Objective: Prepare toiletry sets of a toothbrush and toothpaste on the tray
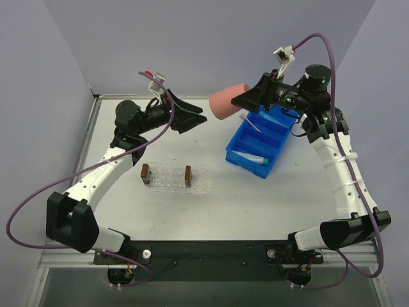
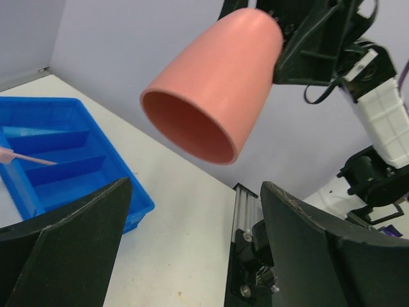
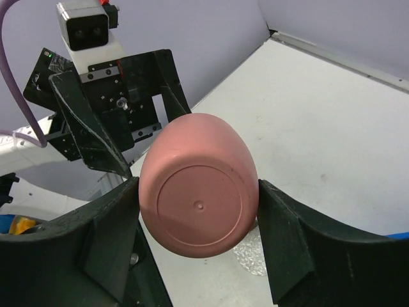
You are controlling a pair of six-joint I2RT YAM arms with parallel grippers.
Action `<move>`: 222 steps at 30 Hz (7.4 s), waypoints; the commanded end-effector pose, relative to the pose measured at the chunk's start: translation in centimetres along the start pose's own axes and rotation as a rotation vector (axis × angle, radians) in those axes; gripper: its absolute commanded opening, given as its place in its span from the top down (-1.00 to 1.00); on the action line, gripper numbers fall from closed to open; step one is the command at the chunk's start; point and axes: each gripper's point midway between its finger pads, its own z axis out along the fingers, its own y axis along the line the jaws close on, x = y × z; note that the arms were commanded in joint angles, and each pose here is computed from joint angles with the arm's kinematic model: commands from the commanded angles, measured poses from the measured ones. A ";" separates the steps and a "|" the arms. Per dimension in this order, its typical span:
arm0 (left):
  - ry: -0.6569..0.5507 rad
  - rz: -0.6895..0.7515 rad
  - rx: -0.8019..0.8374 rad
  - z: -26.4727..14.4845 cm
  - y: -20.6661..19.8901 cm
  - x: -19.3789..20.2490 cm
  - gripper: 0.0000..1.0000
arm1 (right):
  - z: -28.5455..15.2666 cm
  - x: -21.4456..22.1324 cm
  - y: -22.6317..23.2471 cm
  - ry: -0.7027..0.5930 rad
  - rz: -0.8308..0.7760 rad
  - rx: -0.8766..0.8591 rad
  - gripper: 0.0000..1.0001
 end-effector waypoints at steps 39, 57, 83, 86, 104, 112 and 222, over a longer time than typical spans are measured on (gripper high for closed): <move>-0.035 -0.105 0.259 1.7 -5.6 -0.3 1.00 | 1.2 3.1 2.5 0.011 -0.003 -0.131 0.66; 0.133 0.094 0.104 -1.7 -2.2 2.7 1.00 | -3.4 2.8 0.2 0.016 -0.096 0.040 -0.68; 0.796 0.655 -0.337 -5.3 5.4 13.1 1.00 | -8.2 10.3 -5.8 0.145 -0.123 0.320 -0.70; 0.889 0.720 -0.371 -5.4 5.9 14.5 1.00 | -8.6 11.1 -6.6 0.164 -0.120 0.361 -0.69; 1.350 0.854 -0.392 -6.0 8.3 21.6 1.00 | -11.8 14.1 -11.3 0.209 -0.151 0.561 -0.66; 1.464 0.855 -0.316 -6.5 7.7 22.5 1.00 | -12.1 14.7 -12.0 0.211 -0.133 0.569 -0.66; 1.661 0.723 -0.247 -7.5 10.0 24.8 0.37 | -13.3 15.4 -12.8 0.178 -0.078 0.569 -0.65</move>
